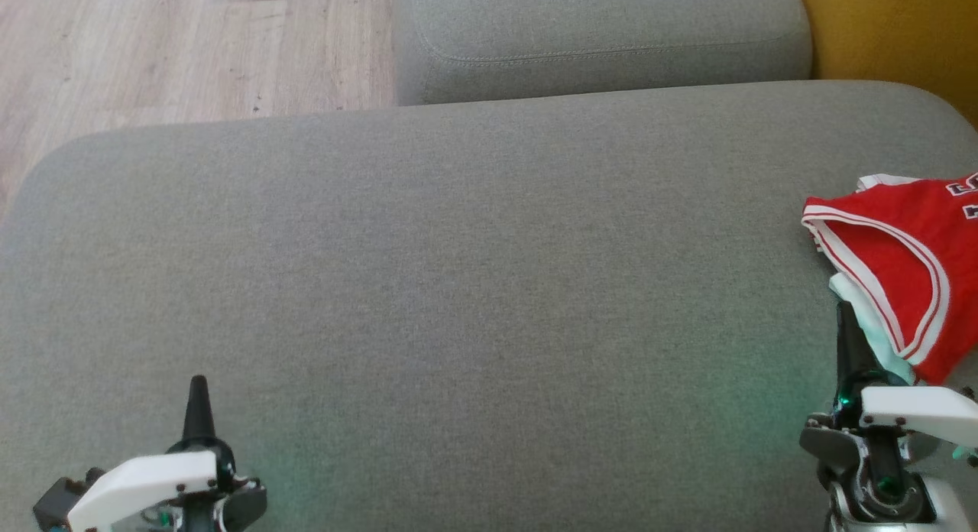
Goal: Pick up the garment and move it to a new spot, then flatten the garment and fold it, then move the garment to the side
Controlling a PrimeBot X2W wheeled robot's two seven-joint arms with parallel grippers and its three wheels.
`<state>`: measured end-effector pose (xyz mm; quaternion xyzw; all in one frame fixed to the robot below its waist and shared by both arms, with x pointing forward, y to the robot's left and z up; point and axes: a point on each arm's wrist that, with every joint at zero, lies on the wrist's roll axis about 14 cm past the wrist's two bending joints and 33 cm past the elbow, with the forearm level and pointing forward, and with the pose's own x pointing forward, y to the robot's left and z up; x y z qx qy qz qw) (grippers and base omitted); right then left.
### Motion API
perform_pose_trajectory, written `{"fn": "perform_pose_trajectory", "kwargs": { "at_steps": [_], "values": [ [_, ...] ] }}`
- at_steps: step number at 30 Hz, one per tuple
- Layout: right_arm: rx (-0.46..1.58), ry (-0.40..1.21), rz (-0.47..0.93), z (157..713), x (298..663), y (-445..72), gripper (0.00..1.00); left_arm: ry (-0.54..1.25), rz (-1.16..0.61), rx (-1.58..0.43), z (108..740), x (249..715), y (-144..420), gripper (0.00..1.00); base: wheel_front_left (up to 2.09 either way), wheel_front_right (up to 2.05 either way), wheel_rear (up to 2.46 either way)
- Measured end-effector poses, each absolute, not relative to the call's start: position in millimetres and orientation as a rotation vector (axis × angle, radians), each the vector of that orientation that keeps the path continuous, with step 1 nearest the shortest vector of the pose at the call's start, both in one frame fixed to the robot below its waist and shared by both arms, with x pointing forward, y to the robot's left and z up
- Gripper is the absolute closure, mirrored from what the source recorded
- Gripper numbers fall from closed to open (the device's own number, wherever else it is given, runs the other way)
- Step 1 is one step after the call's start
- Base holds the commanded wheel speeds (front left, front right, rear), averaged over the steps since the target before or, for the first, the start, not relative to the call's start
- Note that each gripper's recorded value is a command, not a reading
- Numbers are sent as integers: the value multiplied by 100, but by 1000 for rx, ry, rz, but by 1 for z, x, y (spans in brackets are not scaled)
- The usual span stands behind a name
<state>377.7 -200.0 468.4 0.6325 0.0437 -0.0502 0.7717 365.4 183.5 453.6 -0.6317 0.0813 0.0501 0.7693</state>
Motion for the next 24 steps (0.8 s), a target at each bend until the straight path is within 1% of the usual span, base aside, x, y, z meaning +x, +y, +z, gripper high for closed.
{"fn": "perform_pose_trajectory", "kwargs": {
  "at_steps": [19, 24],
  "values": [
    [1571, 33, -75, 486, 381, -207, 100, 106, 61, -1566, 473, 373, 188, 100, 0, 0, 0],
    [1574, 31, -74, 486, 381, -207, 100, 100, 56, -1569, 476, 375, 188, 100, 0, 0, 0]
  ]
}}
